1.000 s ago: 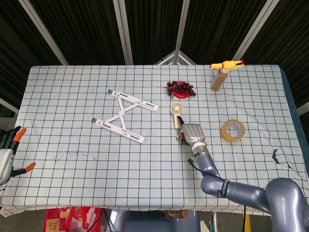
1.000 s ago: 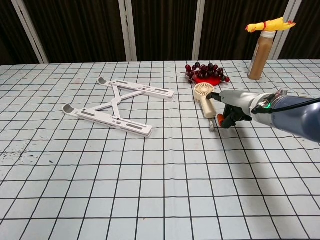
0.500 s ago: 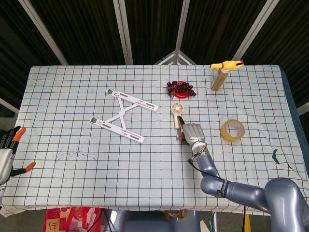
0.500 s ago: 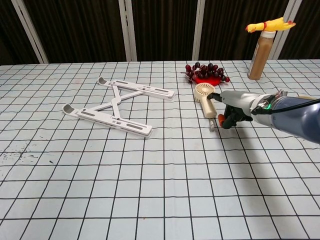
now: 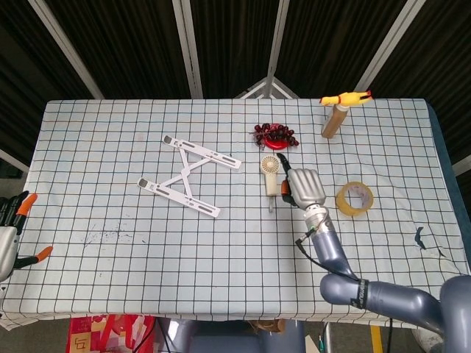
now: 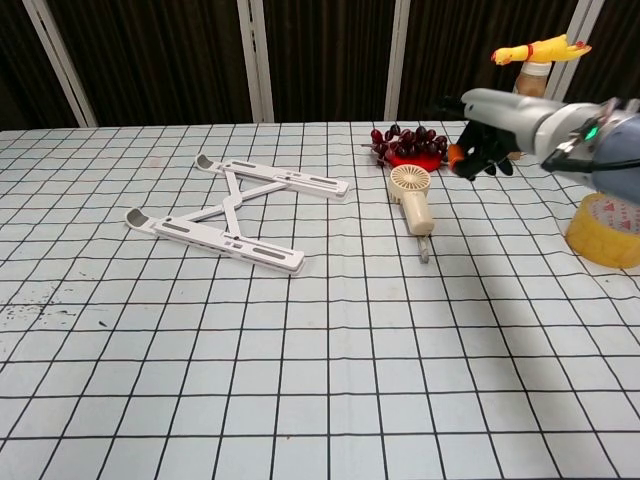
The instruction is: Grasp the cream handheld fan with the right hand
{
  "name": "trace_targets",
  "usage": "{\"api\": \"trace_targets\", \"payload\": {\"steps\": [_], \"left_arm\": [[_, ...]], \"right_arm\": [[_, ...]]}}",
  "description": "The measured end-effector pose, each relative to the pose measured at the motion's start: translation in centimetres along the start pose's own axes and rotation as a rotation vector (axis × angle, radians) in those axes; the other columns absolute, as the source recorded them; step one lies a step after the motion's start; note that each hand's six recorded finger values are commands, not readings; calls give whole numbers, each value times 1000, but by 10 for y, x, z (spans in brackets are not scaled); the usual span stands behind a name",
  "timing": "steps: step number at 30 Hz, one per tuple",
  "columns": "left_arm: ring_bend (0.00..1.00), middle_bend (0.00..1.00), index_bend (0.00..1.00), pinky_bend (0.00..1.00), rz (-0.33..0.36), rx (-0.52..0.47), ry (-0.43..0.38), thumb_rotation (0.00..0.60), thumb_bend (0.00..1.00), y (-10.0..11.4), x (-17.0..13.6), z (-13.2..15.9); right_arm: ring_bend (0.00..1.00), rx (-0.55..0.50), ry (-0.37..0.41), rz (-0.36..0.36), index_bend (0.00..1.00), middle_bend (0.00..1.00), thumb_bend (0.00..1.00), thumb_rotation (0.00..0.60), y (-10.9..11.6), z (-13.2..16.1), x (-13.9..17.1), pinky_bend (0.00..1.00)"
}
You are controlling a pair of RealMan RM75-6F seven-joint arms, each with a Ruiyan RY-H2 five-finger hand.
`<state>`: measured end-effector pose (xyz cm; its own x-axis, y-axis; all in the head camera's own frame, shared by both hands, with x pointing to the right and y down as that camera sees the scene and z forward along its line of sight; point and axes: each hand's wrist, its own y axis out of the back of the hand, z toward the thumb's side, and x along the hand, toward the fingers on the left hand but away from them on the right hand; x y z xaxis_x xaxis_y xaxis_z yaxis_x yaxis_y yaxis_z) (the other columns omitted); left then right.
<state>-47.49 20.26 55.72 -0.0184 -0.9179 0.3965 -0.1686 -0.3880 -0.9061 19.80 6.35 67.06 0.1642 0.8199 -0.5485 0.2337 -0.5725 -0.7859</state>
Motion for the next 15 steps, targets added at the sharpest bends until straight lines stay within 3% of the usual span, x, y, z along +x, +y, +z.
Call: {"api": "trace_targets", "payload": {"steps": [2,4,6,9,15], "left_arm": [[0,0,0,0,3,1,1,600,6,1,-1,-1],[0,0,0,0,4,6,1,600,7,1,-1,-1],[0,0,0,0,4,13,0,600,7,1,-2,-1],[0,0,0,0,1,27,-2,600,6,0,-2,0],[0,0,0,0,-8,69,-10,600,6,-5,-5,2]], "right_arm": [[350,3,10,-37,0,355,670,600,14,-13,16,323],[137,16,8,-62,0,174,570,600,25,-32,38,162],[30,37,-3,-71,0,62,505,600,31,-53,59,78],[0,93,-32,-68,0,0,450,600,35,-89,101,9],[0,167,-78,-75,0,0,404,600,40,-137,179,0]]}}
